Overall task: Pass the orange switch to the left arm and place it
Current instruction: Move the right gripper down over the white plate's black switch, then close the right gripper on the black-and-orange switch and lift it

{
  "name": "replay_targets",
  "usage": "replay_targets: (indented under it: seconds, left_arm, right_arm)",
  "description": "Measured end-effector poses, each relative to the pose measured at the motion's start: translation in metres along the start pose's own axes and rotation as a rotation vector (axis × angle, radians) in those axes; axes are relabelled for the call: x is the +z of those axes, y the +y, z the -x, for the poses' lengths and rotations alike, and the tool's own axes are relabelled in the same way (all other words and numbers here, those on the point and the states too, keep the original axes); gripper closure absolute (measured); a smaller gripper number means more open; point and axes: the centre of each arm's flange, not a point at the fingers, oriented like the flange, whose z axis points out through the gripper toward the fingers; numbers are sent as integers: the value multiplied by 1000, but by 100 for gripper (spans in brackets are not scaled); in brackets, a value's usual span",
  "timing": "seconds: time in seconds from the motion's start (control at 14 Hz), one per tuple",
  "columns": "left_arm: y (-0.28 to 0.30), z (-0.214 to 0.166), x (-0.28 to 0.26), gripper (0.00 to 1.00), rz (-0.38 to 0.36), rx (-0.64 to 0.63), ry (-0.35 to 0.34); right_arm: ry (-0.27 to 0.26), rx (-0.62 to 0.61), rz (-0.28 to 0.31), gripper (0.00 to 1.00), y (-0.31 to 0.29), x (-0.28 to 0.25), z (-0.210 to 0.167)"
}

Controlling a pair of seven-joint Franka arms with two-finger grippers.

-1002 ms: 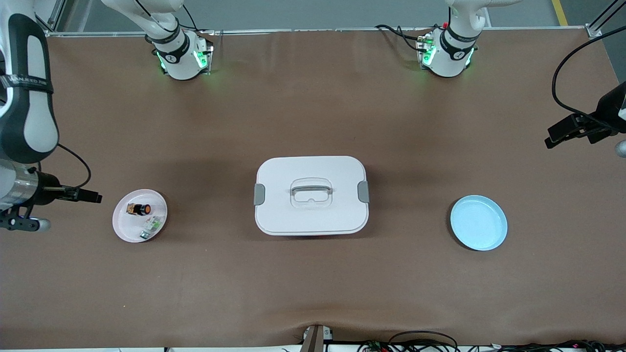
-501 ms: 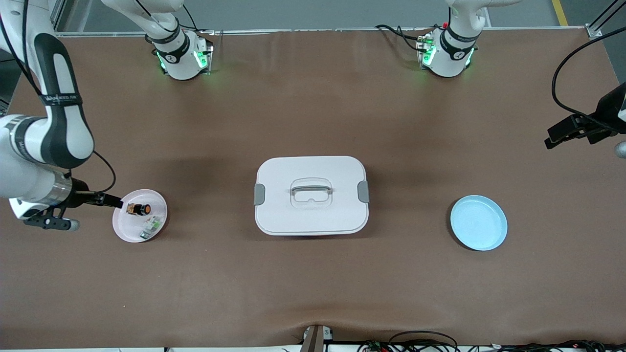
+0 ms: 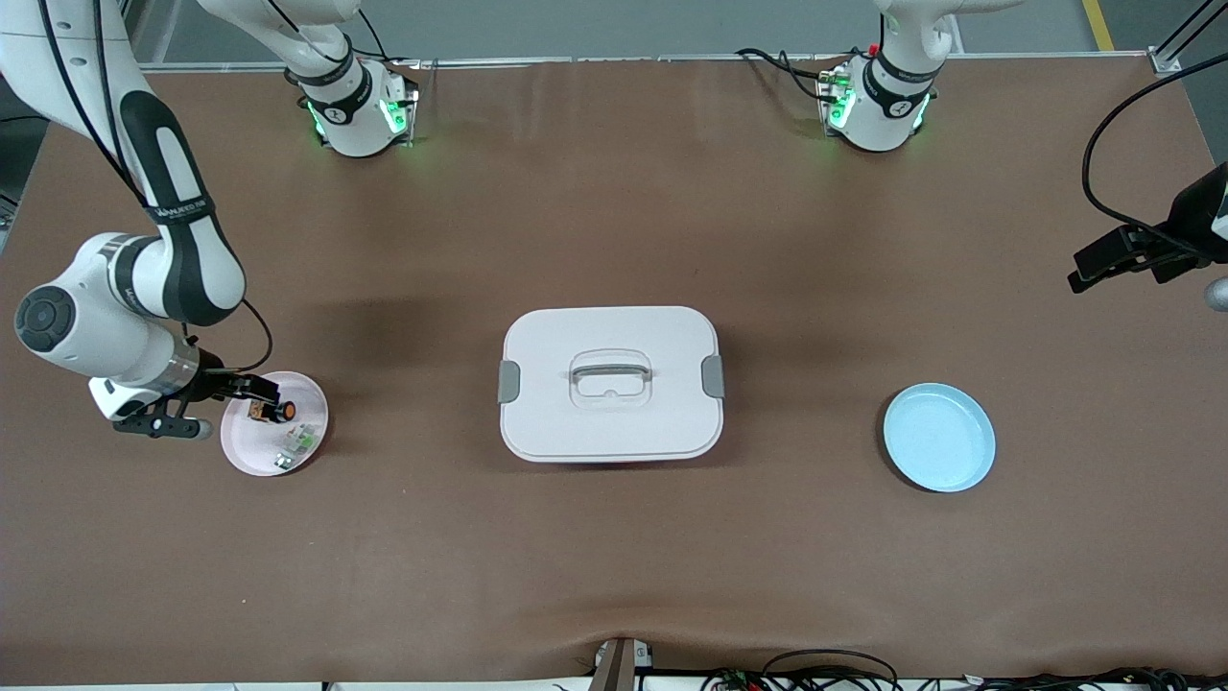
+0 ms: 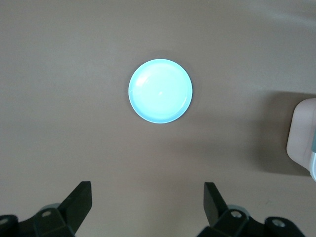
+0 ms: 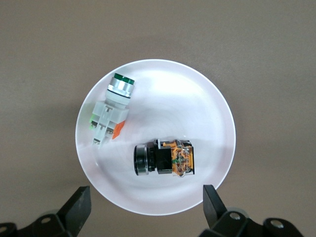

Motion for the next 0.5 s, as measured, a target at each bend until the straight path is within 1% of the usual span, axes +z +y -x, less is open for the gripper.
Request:
replay_targets:
  seconds: [0.14,0.36,0.5]
  left_arm:
    - [0,0,0,0,0,0,0]
    - [0,0,0,0,0,0,0]
    - [0,0,0,0,0,0,0]
  right_arm:
    - [6,-4,3,0,1,11,-1]
    - [-5,-15,6,0,4,27,-1]
    - [-4,-11,3,0,6,38,-2]
